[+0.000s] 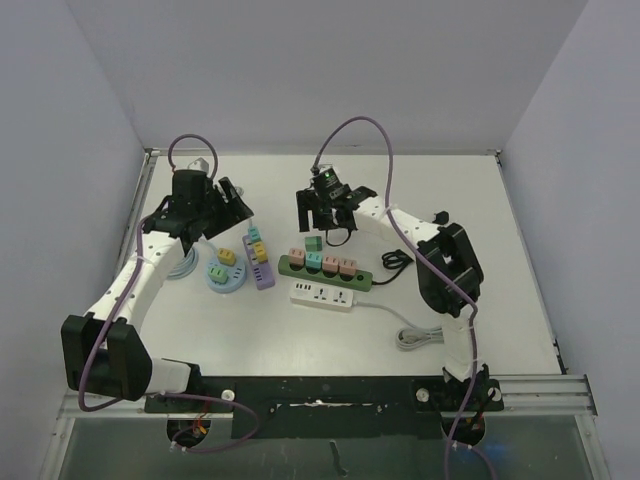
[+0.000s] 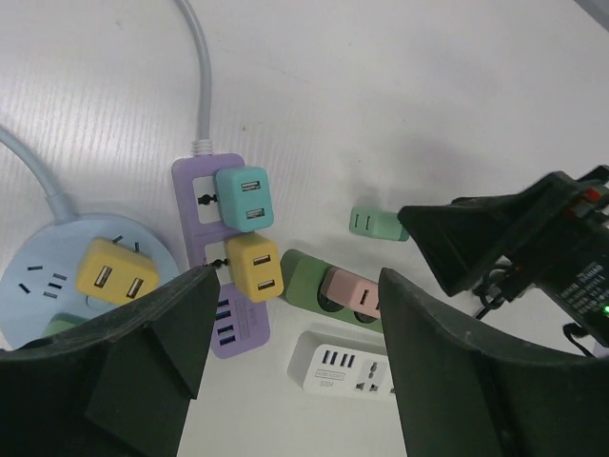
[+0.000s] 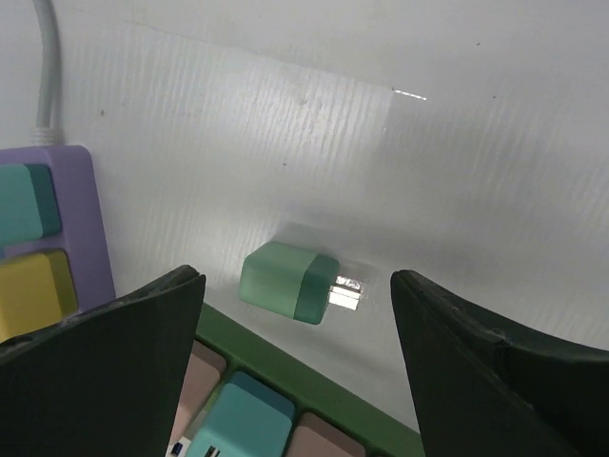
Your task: Insert the plug
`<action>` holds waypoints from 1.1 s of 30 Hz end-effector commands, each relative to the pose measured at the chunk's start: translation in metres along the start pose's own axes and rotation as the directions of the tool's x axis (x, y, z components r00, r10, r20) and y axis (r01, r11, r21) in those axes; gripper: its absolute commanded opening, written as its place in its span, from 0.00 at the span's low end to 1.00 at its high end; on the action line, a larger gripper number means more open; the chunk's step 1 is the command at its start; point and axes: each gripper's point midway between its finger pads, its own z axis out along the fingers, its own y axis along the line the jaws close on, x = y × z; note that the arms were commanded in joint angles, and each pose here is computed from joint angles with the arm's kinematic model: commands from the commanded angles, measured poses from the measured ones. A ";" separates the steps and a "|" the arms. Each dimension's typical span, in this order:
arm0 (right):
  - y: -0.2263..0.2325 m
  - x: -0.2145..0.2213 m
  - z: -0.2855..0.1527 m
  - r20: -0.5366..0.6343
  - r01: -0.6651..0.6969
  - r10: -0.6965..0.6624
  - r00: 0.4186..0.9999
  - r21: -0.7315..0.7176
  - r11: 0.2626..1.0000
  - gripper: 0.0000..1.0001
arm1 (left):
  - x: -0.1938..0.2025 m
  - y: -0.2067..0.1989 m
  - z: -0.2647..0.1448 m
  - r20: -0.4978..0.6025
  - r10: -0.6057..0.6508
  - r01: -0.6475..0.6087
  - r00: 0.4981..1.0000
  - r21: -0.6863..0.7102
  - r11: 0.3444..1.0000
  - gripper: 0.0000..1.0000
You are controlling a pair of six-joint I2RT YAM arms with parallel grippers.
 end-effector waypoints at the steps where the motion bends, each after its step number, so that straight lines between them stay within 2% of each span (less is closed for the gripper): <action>1: 0.015 0.009 0.003 -0.066 0.069 -0.068 0.995 0.005 0.998 0.83 | -0.019 -0.020 -0.005 0.045 0.040 -0.046 0.998 0.139 0.989 0.66; 7: 0.007 0.027 0.023 -0.137 0.087 -0.073 0.988 0.099 0.991 0.84 | -0.010 -0.012 -0.005 0.011 0.044 -0.045 0.999 0.148 0.988 0.66; 14: -0.001 0.031 0.034 -0.168 0.019 0.007 0.986 0.153 0.988 0.70 | -0.012 -0.006 -0.007 0.030 0.037 -0.040 0.999 0.115 0.993 0.66; 20: -0.004 0.023 0.029 -0.139 -0.030 0.052 0.989 0.158 0.987 0.52 | -0.012 -0.007 -0.006 0.028 0.044 -0.047 0.999 0.121 0.991 0.66; 29: 0.008 -0.031 -0.009 0.037 -0.125 0.126 0.991 -0.028 0.992 0.49 | -0.008 -0.026 -0.006 0.008 0.061 -0.061 0.998 0.229 0.972 0.66; 33: 0.012 -0.051 -0.038 0.095 -0.132 0.145 0.985 -0.127 0.983 0.50 | 0.003 -0.045 -0.006 -0.016 0.075 -0.066 0.997 0.331 0.941 0.66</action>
